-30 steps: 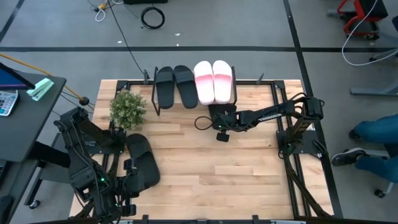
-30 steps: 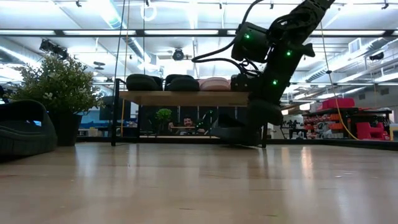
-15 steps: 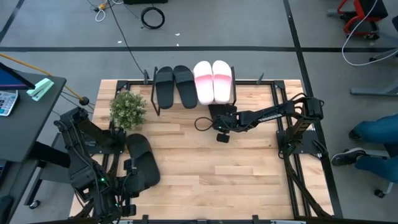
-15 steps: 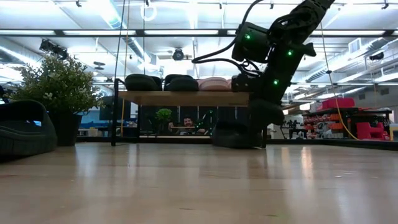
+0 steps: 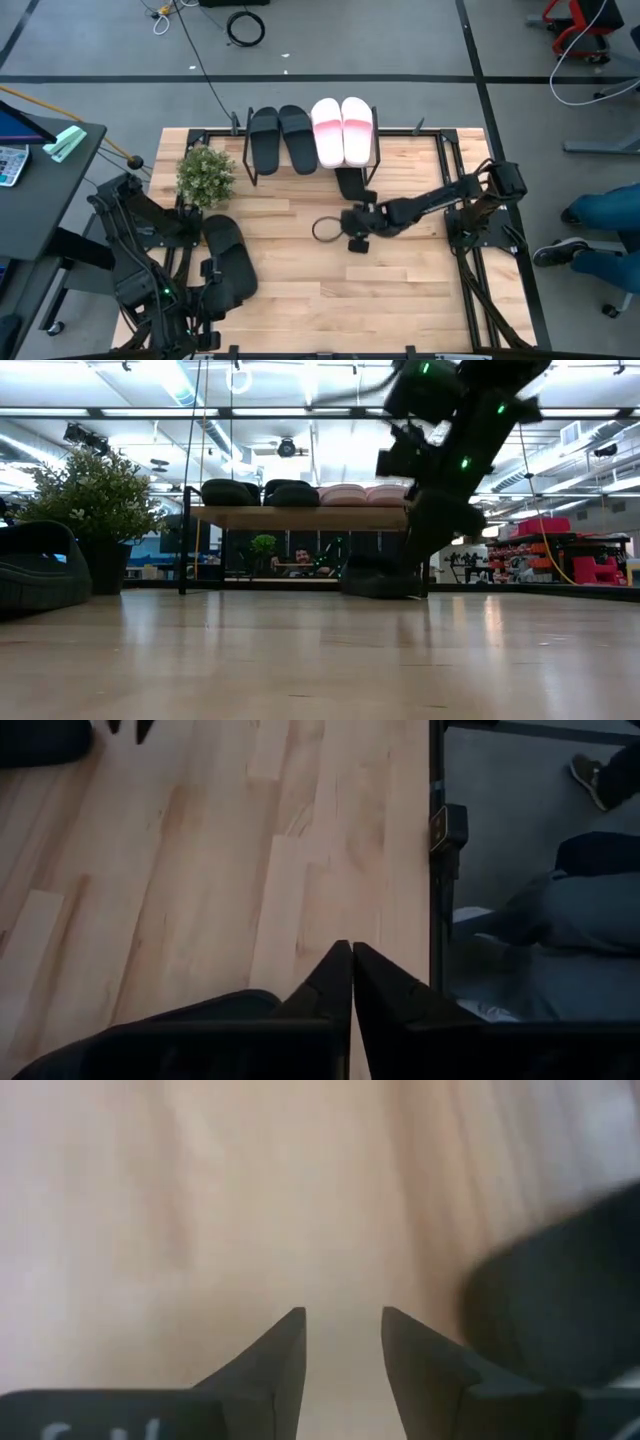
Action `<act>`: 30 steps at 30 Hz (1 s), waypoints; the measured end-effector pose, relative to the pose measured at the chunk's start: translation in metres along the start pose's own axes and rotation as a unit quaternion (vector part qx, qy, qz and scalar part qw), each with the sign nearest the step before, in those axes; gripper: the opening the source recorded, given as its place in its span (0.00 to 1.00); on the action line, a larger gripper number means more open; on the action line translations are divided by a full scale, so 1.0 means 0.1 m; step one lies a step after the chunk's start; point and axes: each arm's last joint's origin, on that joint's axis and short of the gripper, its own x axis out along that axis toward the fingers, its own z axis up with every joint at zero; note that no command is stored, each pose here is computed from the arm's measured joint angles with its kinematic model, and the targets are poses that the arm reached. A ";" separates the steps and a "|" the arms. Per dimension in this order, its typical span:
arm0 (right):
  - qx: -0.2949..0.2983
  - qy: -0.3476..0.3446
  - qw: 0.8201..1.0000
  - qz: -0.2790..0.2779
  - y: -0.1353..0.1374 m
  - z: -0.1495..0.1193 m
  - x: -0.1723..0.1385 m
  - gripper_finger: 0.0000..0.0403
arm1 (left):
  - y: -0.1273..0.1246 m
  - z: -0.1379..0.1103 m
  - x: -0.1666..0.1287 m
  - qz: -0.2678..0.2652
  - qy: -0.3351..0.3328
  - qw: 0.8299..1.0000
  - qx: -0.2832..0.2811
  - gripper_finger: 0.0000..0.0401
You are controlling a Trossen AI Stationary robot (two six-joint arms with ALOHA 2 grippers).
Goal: Pick and place slides into the shelf
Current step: Put the black slide under the shelf
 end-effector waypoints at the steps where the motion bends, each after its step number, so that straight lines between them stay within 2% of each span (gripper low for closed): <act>1: 0.000 -0.008 1.000 0.008 0.07 0.02 -0.04 0.34 | -0.01 0.00 0.01 0.001 0.000 1.000 -0.002 0.05; 4: -0.019 -0.039 0.999 0.033 0.30 0.09 -0.18 0.34 | -0.04 -0.02 0.06 0.007 0.004 1.000 -0.020 0.06; 6: -0.060 -0.062 0.995 0.049 0.45 0.15 -0.30 0.33 | -0.09 -0.05 0.13 0.015 0.009 1.000 -0.024 0.06; 9: -0.129 -0.111 0.983 0.072 0.69 0.21 -0.48 0.33 | -0.18 -0.11 0.27 0.024 0.031 0.999 -0.016 0.05; 11: -0.149 -0.142 0.975 0.088 0.82 0.25 -0.59 0.33 | -0.28 -0.17 0.40 0.024 0.059 0.998 -0.016 0.05; 15: -0.149 -0.204 0.961 0.110 0.99 0.37 -0.78 0.33 | -0.44 -0.34 0.73 0.056 0.101 0.993 -0.038 0.07; 20: -0.156 -0.249 0.948 0.122 1.07 0.51 -0.96 0.33 | -0.58 -0.55 1.16 0.107 0.139 0.984 -0.041 0.15; 24: -0.143 -0.255 0.948 0.125 1.07 0.57 -1.01 0.33 | -0.56 -0.65 1.53 0.150 0.205 0.966 -0.057 0.24; 30: -0.110 -0.251 0.952 0.135 1.07 0.57 -1.01 0.33 | -0.47 -0.75 2.02 0.221 0.236 0.944 -0.073 0.36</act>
